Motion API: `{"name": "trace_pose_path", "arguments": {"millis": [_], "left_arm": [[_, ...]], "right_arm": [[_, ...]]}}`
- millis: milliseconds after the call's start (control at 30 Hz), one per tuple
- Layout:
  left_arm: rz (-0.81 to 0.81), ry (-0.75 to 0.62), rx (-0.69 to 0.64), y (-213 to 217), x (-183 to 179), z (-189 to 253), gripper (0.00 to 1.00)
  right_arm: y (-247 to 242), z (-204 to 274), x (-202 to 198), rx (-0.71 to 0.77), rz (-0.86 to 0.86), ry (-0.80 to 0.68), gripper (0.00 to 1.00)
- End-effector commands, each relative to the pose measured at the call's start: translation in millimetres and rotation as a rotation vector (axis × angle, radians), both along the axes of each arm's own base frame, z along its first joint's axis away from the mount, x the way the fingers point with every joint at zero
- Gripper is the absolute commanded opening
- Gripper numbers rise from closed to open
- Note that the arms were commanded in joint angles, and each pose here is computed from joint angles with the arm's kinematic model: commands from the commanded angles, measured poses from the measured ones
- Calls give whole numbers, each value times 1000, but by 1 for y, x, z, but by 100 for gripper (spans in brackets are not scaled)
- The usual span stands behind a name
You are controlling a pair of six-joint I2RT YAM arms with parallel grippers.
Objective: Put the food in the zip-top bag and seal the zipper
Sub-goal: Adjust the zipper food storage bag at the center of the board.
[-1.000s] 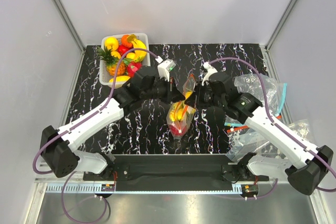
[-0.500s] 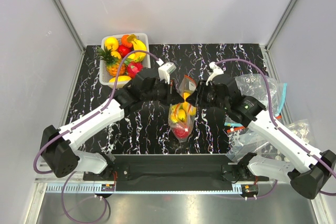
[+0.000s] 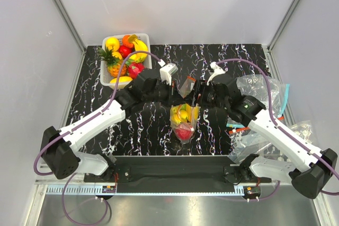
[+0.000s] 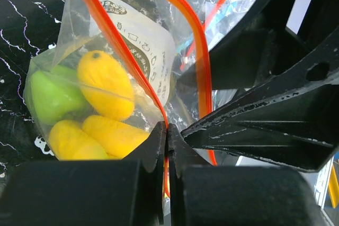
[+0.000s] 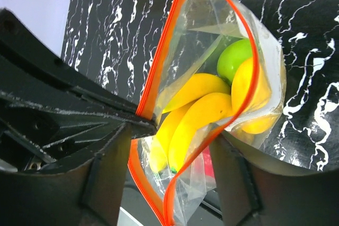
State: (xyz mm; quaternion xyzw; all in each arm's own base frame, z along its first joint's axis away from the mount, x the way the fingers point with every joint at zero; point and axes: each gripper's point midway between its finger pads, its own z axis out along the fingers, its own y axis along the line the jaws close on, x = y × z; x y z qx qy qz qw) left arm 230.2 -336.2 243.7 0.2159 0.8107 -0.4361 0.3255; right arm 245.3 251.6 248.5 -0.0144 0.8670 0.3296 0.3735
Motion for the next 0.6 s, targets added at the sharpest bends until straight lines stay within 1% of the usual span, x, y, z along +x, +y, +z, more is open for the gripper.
{"name": "trace_pose_path", "arguments": {"millis": [0,100,267,567], "left_arm": [[-41,-56,-51,-5,-4,24,0],[-37,-55,-46,-4,-3,23,0],[-28,-57,-43,-3,-3,22,0],[-21,-65,-47,-4,-1,27,0]], "right_arm": [[1,31,14,44,-51,-82,68],[-1,33,18,42,-76,-86,71],[-2,34,24,41,-112,-78,72],[2,26,34,16,-133,-52,67]]}}
